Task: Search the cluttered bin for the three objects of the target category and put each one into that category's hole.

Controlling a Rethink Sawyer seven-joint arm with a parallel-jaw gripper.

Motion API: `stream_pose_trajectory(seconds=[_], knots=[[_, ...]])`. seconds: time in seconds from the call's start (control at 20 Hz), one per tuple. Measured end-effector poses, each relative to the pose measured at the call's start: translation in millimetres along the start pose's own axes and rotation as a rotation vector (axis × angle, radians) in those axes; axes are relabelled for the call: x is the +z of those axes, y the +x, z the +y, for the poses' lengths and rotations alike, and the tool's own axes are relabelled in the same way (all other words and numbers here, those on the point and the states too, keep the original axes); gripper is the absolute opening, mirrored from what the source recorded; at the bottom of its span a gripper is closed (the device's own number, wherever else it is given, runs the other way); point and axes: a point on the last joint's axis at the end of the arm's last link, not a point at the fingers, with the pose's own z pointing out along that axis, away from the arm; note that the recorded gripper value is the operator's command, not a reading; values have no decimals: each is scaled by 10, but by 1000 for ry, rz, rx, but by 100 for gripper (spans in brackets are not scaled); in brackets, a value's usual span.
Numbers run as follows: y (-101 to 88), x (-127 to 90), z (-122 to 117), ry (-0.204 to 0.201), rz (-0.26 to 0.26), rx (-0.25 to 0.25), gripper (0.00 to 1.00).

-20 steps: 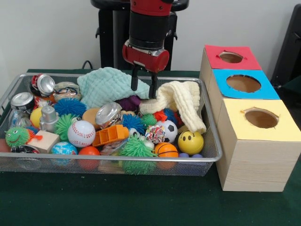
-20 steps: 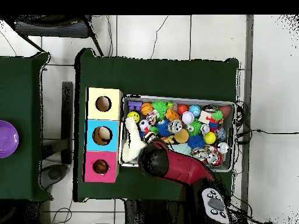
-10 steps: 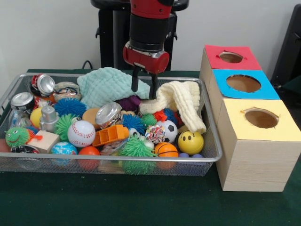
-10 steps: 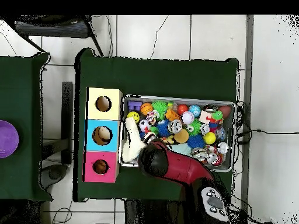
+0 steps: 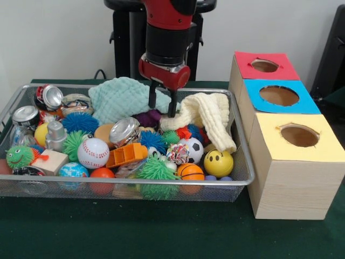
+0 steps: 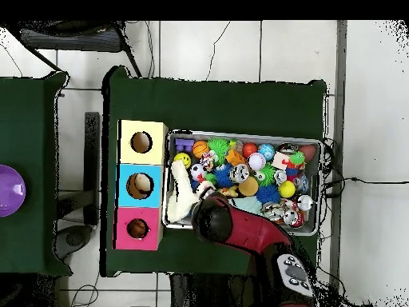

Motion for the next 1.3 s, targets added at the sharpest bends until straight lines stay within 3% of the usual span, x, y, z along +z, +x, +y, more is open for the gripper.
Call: stream_pose_trajectory(seconds=[0.7,1.05,1.3], knots=[[-77,124,-194,7,5,40,100],[-68,341,-257,-4,-23,52,100],[-58,365,-253,-7,-26,51,100]])
